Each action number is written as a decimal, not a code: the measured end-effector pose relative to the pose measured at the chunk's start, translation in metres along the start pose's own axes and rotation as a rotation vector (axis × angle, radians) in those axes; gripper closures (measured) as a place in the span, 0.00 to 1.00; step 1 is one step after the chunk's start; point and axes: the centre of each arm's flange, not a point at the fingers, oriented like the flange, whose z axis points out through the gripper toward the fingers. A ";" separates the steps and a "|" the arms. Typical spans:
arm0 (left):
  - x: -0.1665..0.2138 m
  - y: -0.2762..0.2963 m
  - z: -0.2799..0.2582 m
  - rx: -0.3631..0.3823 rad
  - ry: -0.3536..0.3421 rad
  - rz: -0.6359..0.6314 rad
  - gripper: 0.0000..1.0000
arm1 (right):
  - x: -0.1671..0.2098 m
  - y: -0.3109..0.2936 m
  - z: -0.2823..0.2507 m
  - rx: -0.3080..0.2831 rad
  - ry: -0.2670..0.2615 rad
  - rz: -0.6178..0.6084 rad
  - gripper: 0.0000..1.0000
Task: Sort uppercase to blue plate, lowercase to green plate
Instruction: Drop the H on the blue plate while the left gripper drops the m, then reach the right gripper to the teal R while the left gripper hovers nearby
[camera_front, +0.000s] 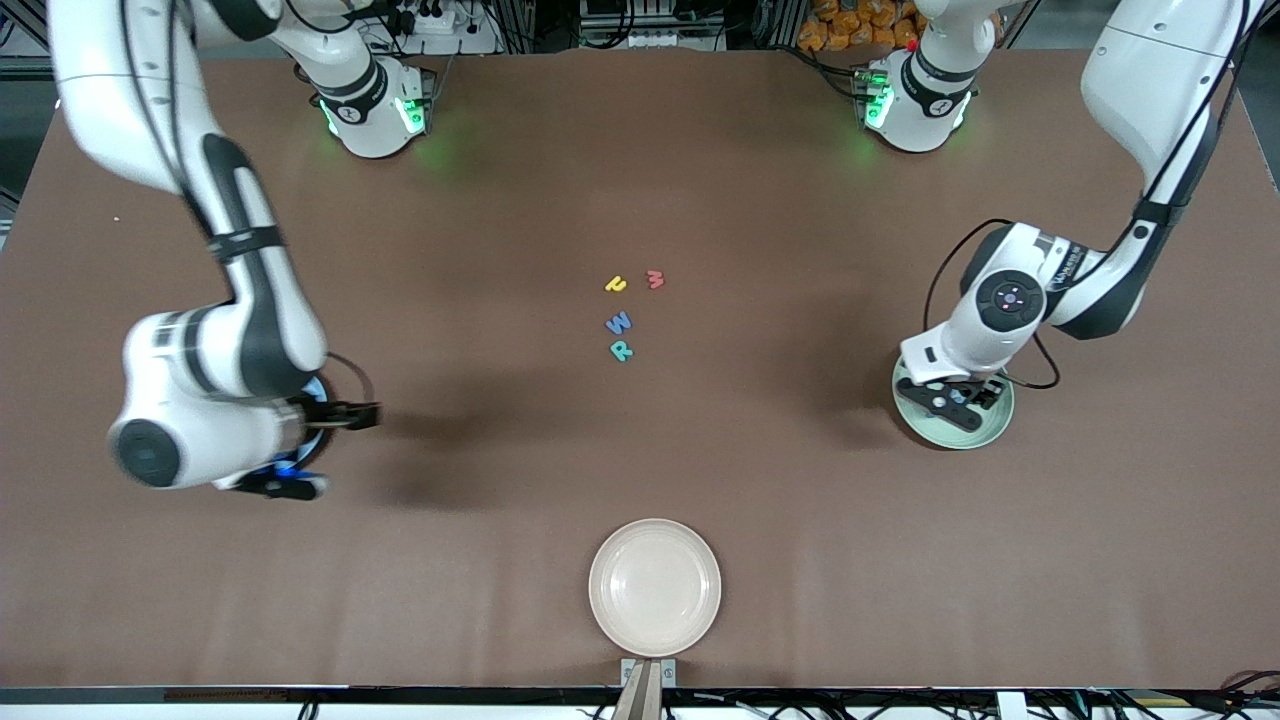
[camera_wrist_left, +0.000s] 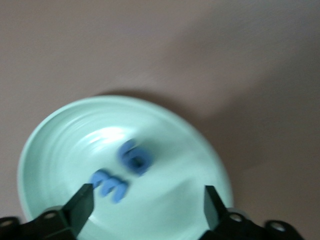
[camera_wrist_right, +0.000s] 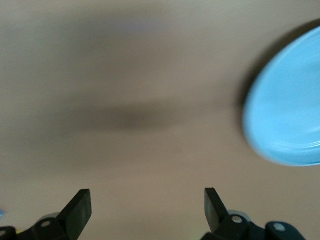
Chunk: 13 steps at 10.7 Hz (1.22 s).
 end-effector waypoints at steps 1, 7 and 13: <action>0.009 0.022 -0.008 -0.041 0.009 -0.015 0.00 | -0.011 -0.033 0.007 -0.006 -0.007 -0.006 0.00; 0.048 0.168 -0.069 -0.144 0.052 -0.248 0.00 | -0.092 -0.240 0.085 -0.015 0.117 -0.002 0.00; 0.053 0.203 -0.081 -0.149 0.058 -0.303 0.00 | -0.126 -0.309 0.133 -0.077 0.278 -0.209 0.00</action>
